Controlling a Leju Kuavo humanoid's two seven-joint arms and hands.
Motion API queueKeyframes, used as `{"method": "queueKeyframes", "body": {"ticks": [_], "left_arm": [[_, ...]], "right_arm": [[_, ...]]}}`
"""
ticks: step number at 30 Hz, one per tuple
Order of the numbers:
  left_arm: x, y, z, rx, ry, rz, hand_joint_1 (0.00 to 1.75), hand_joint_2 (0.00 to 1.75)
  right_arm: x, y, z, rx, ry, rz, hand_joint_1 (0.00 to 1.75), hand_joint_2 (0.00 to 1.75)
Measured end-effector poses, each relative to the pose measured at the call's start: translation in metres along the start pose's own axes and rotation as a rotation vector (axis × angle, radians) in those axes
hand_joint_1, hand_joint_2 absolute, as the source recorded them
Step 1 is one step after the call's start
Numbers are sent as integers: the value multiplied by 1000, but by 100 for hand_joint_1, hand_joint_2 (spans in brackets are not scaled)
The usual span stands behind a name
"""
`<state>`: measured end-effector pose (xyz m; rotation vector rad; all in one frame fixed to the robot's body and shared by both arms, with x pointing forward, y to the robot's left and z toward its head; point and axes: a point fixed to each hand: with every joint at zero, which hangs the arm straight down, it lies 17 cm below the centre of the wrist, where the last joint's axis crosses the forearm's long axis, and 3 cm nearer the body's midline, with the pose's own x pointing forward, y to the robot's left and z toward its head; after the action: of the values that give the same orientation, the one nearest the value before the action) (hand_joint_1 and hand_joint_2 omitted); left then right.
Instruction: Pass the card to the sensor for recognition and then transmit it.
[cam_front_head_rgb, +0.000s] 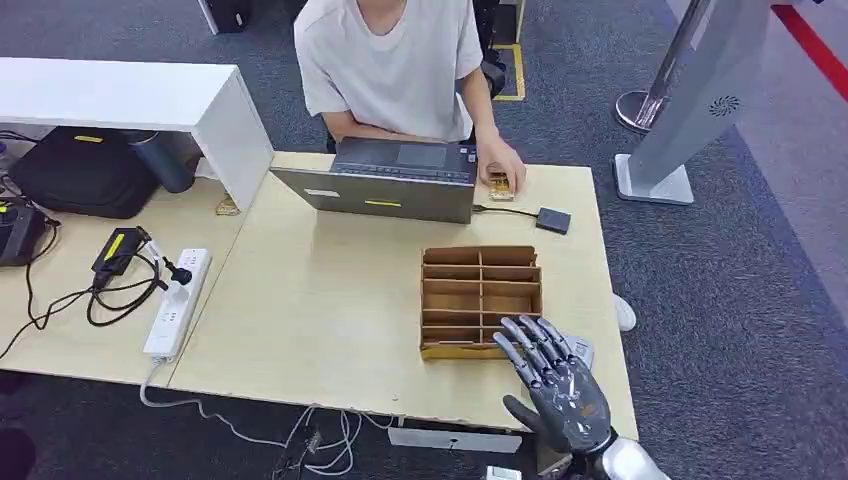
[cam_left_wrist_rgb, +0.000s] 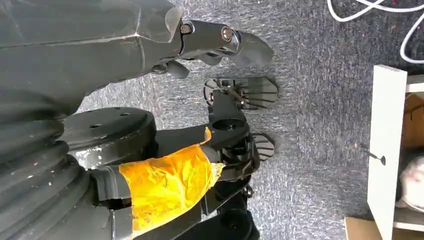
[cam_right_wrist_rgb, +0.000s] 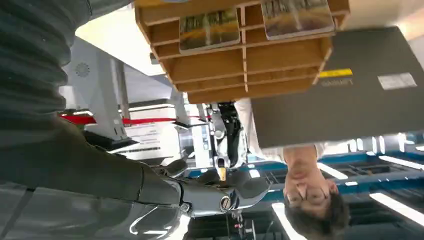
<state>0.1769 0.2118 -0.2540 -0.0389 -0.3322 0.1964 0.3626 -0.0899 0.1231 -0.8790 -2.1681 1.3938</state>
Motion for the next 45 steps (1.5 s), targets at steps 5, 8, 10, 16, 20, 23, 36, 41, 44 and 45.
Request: {"method": "queueKeyframes", "body": {"ticks": [5, 8, 10, 16, 20, 23, 36, 41, 44, 45], "left_arm": [[1, -4, 0, -4, 4, -8, 0, 175], [3, -7, 0, -8, 4, -16, 0, 175], [2, -9, 0, -12, 6, -22, 0, 175], [2, -12, 1, -22, 10, -33, 0, 175], [2, -13, 1, -25, 14, -36, 0, 175], [3, -14, 1, -27, 13, -45, 0, 175], [6, -16, 1, -33, 7, -61, 0, 175], [6, -17, 1, -34, 7, -61, 0, 175], [6, -17, 1, -35, 7, -60, 0, 175], [6, -17, 1, -35, 7, -60, 0, 175]], "right_arm": [[-1, 24, -4, 53, 22, 27, 0, 175], [-2, 36, -6, 76, 35, 27, 0, 175], [-4, 41, -8, 87, 40, 37, 0, 175], [-18, 51, -15, 112, 67, 62, 0, 175], [-29, 52, -21, 116, 88, 74, 0, 175], [-39, 51, -24, 115, 110, 81, 0, 175], [-61, 52, -30, 120, 160, 91, 0, 175], [-62, 54, -29, 123, 165, 84, 0, 175], [-60, 55, -30, 124, 160, 78, 0, 175], [-60, 55, -30, 123, 160, 74, 0, 175]]}}
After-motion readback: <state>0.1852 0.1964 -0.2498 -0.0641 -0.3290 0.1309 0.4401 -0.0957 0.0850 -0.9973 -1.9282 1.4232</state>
